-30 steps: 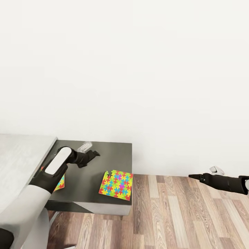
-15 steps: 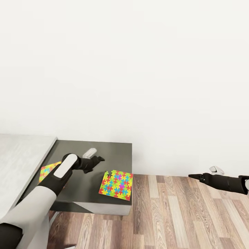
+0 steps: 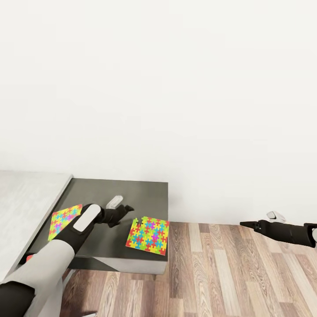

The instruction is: Put all the toys in the child's room - the three board games (two on the bed and one on the table), the two jigsaw puzzles on the table, and the tennis ball on the table - inside the toy box on the table in the child's room.

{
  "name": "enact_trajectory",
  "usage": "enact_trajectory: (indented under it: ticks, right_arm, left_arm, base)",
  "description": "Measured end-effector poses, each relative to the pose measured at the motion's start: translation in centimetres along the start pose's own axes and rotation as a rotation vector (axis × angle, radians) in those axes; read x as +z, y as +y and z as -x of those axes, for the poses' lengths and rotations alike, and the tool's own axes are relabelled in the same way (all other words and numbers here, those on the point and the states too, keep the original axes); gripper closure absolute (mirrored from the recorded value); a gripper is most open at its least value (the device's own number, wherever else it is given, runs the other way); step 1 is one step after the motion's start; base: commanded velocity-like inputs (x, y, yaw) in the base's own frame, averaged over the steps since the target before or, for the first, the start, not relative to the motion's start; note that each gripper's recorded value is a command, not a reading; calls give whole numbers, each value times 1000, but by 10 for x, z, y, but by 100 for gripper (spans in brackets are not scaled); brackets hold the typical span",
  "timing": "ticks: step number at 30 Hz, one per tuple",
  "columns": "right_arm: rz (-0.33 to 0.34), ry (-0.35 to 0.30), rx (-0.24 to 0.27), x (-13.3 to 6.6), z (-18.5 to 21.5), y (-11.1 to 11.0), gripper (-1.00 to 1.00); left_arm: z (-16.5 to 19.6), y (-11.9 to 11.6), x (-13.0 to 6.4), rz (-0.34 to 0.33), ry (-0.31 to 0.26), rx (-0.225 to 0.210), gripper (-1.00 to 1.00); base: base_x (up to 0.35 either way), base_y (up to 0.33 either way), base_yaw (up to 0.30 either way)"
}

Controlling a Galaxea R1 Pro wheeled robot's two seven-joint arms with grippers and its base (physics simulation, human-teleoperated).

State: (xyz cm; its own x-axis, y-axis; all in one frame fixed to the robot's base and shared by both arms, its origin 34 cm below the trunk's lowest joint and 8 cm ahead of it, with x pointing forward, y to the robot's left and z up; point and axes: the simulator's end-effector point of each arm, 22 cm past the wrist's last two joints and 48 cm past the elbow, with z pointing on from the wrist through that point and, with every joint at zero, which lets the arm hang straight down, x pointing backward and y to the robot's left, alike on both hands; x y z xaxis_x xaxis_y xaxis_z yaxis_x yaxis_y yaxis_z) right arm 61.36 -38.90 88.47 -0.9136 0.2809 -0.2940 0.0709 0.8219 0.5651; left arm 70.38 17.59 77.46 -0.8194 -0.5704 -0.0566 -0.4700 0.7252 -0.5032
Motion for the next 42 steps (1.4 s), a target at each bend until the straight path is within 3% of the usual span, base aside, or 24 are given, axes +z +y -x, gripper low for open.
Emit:
enact_trajectory:
  ticks: [7,19,30,33,42]
  right_arm:
    - [2,-5,-3,-4,-1,2,-100]
    - [5,-12,-7,-10,-3,5,-100]
    - [5,-13,-8,-11,-4,6,-100]
    - [6,-15,-9,-12,-4,6,-100]
    - [10,-19,-16,-16,-6,10,-100]
  left_arm:
    - [-2,5,1,-25,-28,16,-100]
    - [-2,6,-1,-64,-68,-4,-100]
    - [-2,7,-2,-58,-75,7,-100]
    - [-2,10,-3,-44,-79,24,-100]
    - [-6,15,-6,-35,-77,20,-100]
  base:
    - [0,0,0]
    - [0,0,0]
    - [0,0,-19]
    - [0,0,-142]
    - [0,0,-208]
